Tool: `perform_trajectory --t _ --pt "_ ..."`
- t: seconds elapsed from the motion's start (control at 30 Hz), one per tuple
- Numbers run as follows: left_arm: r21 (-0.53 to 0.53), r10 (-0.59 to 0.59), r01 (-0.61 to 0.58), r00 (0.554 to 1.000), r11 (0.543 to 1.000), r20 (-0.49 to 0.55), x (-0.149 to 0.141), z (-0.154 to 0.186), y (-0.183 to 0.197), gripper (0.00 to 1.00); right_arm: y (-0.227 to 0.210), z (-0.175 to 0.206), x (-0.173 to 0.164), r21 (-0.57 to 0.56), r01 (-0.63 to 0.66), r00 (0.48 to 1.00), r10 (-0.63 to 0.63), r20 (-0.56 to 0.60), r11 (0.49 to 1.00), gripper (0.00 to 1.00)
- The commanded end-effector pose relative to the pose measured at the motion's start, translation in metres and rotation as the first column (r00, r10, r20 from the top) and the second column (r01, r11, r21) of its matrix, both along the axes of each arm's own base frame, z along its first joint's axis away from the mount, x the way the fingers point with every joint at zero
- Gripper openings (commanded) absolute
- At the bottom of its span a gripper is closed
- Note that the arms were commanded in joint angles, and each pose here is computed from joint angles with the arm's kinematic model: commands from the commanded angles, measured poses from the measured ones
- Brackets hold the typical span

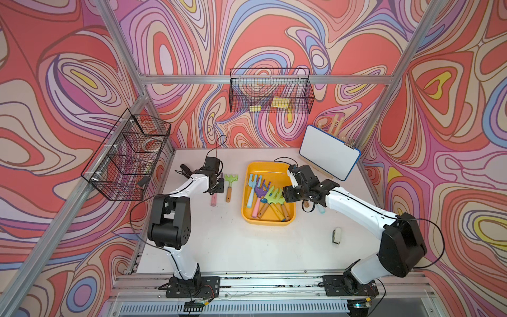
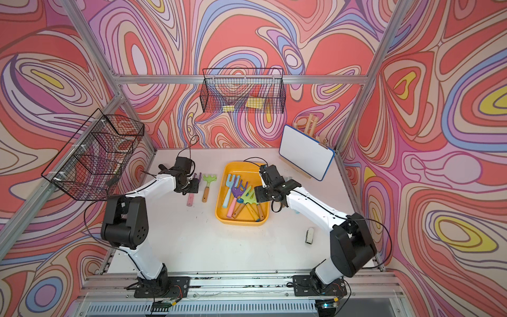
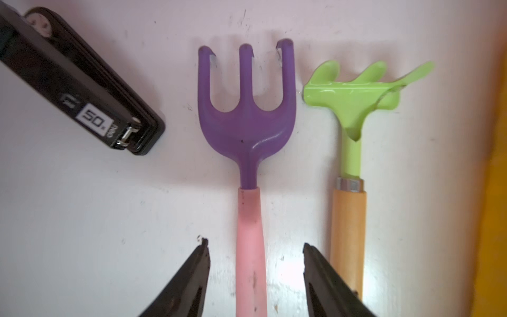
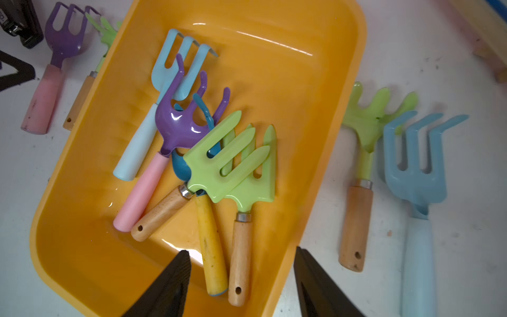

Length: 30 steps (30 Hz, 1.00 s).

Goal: Take the hand rake out of the storage box
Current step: Place the rake at the center of the board, then pick up the rake from the storage box.

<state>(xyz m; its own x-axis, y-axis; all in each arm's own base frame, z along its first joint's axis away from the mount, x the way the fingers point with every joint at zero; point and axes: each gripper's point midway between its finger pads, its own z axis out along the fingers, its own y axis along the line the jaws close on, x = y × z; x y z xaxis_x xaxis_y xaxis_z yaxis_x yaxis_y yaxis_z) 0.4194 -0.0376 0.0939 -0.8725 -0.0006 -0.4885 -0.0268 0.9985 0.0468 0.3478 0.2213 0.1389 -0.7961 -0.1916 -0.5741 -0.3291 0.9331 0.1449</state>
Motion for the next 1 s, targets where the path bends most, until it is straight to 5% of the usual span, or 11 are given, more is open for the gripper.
perform_trajectory --t 0.0,0.37,0.57,0.97 --pt "-0.12 -0.03 0.042 0.995 0.992 0.1 -0.005 0.035 -0.021 0.6 0.032 0.011 0.009 0.092 -0.013 0.999 0.009 0.035 0.996 0.65" --pt "-0.3 -0.283 0.331 0.94 0.895 0.19 -0.043 0.083 -0.147 0.54 0.032 0.046 0.028 0.121 0.066 0.98 -0.087 0.179 0.99 0.64" --pt "-0.342 -0.271 0.342 0.932 0.875 0.239 -0.055 0.096 -0.17 0.51 0.002 0.064 0.019 0.172 0.137 0.93 -0.186 0.316 0.976 0.66" --pt "-0.238 -0.344 0.359 0.933 0.902 0.103 -0.063 0.051 -0.21 0.48 -0.062 0.088 -0.023 0.201 0.246 0.863 -0.308 0.4 0.948 0.66"
